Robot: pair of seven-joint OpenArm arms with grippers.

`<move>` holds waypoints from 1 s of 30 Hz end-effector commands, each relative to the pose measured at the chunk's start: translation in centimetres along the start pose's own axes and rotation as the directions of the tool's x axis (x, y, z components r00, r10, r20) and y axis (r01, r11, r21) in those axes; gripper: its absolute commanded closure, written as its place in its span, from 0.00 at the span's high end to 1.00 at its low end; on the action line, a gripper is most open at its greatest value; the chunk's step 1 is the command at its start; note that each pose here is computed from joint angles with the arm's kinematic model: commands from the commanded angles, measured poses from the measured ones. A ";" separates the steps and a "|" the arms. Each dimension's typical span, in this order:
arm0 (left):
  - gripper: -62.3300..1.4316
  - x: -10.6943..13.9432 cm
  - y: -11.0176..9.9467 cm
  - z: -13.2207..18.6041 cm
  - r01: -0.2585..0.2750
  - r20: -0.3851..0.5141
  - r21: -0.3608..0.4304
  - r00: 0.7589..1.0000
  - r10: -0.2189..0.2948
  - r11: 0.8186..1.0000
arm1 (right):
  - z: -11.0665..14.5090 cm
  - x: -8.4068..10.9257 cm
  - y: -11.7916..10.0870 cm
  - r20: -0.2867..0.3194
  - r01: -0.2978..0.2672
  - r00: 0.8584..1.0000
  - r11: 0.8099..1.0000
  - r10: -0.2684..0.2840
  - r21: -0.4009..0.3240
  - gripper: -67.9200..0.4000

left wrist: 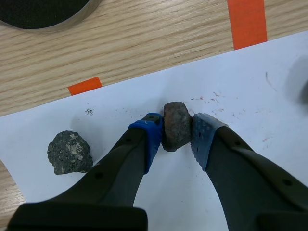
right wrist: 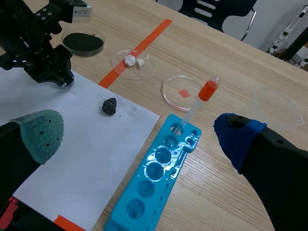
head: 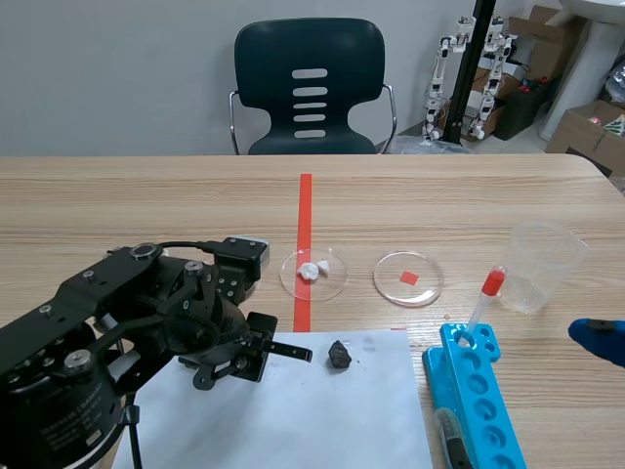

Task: Put the middle mineral back

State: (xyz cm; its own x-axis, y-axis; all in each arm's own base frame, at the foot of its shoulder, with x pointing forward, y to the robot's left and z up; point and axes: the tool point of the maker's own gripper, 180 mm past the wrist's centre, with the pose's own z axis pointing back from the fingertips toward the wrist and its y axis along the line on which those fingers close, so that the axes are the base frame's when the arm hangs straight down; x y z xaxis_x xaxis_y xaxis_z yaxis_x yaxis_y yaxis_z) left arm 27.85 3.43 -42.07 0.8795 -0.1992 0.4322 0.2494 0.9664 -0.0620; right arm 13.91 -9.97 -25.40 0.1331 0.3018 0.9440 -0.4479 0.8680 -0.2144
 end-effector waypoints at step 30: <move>1.00 2.6 -0.2 1.6 -0.027 0.203 0.000 0.979 0.027 1.000 | -0.3 1.3 -0.3 0.046 -0.008 0.999 1.000 0.008 -0.002 1.00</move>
State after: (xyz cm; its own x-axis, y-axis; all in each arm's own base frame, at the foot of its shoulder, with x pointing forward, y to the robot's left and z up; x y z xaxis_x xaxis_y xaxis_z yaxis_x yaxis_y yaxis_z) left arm 28.52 3.24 -41.00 0.8173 -0.1431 0.5582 0.2178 0.9735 -0.0694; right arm 13.91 -9.96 -25.40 0.1327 0.3018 0.9441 -0.4484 0.8678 -0.2144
